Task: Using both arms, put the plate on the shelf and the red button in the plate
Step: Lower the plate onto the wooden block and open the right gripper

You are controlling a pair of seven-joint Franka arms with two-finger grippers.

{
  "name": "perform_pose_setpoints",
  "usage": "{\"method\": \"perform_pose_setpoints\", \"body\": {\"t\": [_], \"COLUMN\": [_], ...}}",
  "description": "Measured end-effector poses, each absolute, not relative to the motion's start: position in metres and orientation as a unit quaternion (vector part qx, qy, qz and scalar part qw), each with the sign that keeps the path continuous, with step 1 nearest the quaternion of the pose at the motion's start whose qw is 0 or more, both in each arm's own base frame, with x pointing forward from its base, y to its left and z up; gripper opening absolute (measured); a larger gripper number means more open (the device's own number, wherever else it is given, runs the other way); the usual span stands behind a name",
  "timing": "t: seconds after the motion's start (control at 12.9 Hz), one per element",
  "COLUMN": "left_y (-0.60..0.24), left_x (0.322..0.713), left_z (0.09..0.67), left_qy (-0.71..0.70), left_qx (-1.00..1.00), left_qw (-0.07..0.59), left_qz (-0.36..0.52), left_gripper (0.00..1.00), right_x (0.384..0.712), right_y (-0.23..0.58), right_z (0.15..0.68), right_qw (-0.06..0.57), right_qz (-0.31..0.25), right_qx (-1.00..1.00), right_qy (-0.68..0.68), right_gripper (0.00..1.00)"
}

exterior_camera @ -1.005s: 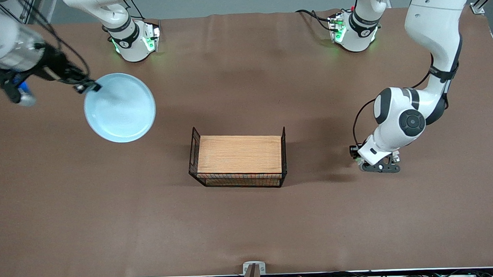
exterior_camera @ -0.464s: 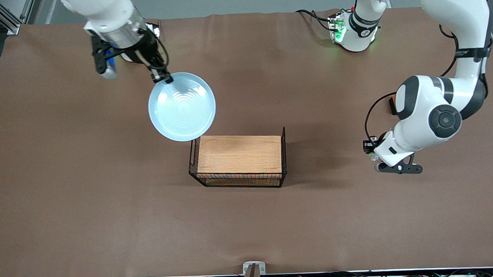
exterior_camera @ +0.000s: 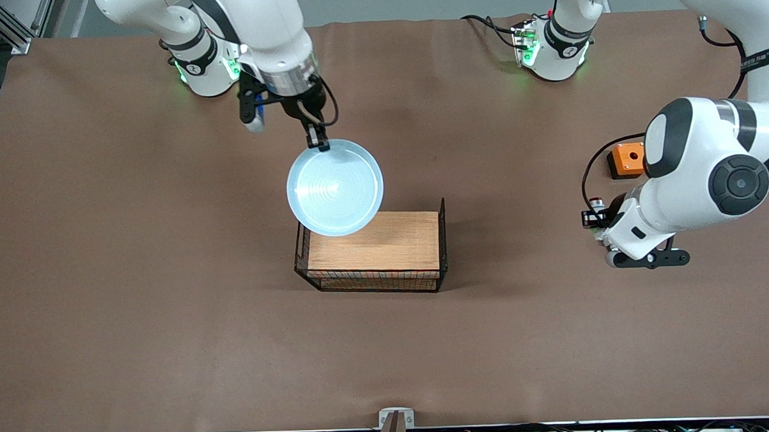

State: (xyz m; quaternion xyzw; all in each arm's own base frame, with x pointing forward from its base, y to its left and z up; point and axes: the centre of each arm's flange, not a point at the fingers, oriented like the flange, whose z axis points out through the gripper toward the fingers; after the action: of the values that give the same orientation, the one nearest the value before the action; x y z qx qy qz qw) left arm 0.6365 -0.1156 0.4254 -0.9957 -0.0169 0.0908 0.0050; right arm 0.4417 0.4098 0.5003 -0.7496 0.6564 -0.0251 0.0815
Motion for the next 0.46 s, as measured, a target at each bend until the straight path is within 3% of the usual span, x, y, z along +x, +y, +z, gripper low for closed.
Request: {"method": "perform_pose_setpoints", "body": {"t": [0.46], "left_y": [-0.144], "left_x": [0.64], "left_z": [0.454], "left_qy": [-0.125], "left_qx": [-0.989], "left_qw": [-0.015], "left_qz": [0.071], "left_gripper": [0.34], "right_x": [0.451], "right_y": [0.458], "right_z": [0.447], "right_qw": [0.074], "right_qz": [-0.061], "right_qx": [-0.719], "right_qy": [0.688], "right_gripper": [0.04]}}
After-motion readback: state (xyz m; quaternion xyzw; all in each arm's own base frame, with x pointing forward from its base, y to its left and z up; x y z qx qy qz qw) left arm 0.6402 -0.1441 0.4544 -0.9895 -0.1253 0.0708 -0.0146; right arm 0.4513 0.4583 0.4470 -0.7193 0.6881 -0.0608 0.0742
